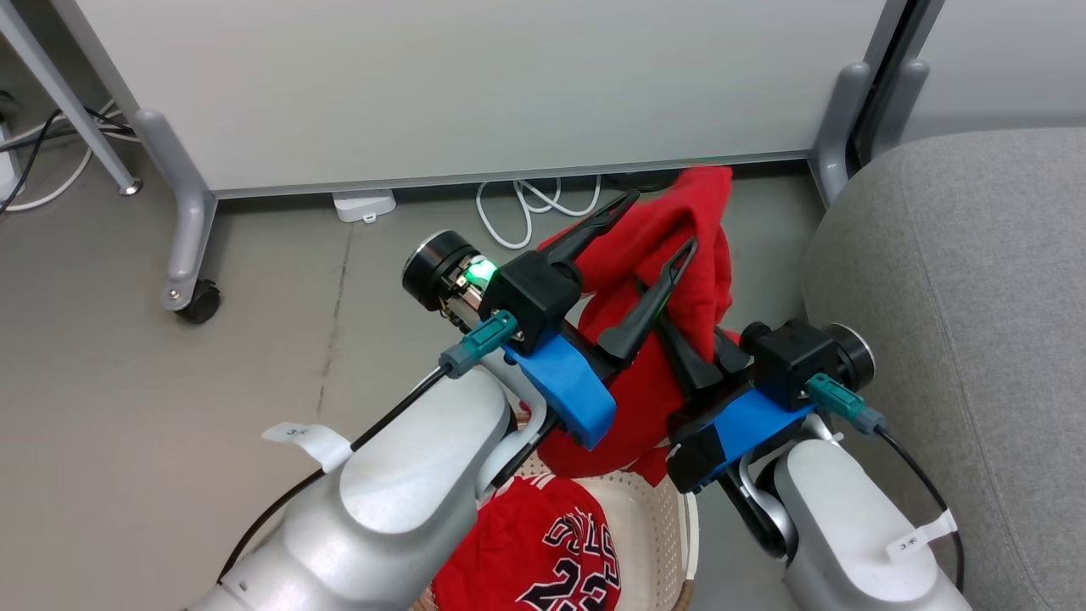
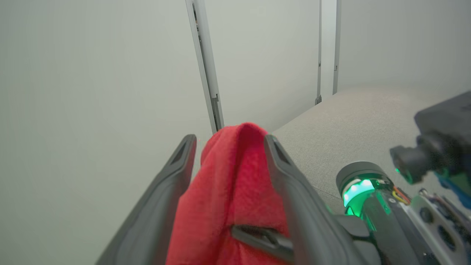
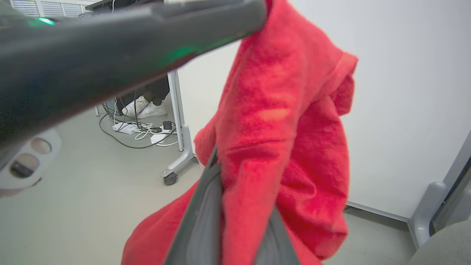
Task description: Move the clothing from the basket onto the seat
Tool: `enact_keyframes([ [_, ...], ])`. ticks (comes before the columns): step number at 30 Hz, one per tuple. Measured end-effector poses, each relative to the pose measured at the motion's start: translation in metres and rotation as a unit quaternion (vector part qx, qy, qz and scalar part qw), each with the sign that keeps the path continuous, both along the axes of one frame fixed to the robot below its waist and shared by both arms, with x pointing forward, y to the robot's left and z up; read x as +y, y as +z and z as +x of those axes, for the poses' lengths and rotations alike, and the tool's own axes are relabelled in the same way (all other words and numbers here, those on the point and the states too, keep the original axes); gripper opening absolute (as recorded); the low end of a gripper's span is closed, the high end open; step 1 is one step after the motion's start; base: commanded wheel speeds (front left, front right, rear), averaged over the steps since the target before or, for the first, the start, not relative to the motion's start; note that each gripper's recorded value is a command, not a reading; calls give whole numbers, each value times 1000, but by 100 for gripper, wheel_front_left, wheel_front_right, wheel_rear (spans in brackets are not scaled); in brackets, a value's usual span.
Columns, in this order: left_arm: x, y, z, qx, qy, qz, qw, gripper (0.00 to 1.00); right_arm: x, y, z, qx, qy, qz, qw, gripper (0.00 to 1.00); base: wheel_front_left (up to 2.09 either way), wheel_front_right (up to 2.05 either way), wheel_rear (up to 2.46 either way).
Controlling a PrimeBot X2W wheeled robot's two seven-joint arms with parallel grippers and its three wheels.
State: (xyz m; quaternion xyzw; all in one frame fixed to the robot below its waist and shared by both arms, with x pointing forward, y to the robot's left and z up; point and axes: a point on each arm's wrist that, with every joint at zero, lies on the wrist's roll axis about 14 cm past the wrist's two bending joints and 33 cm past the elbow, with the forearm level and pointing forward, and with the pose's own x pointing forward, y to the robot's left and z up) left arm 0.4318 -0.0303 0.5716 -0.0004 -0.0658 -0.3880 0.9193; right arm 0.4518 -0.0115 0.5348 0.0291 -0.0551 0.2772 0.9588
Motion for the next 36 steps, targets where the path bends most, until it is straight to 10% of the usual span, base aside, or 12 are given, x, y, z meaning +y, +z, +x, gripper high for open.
enact_keyframes([
  [36, -86, -48, -13, 39, -127, -1, 991, 100, -162, -20, -7, 14, -223, -10, 975, 0, 0, 0, 0],
])
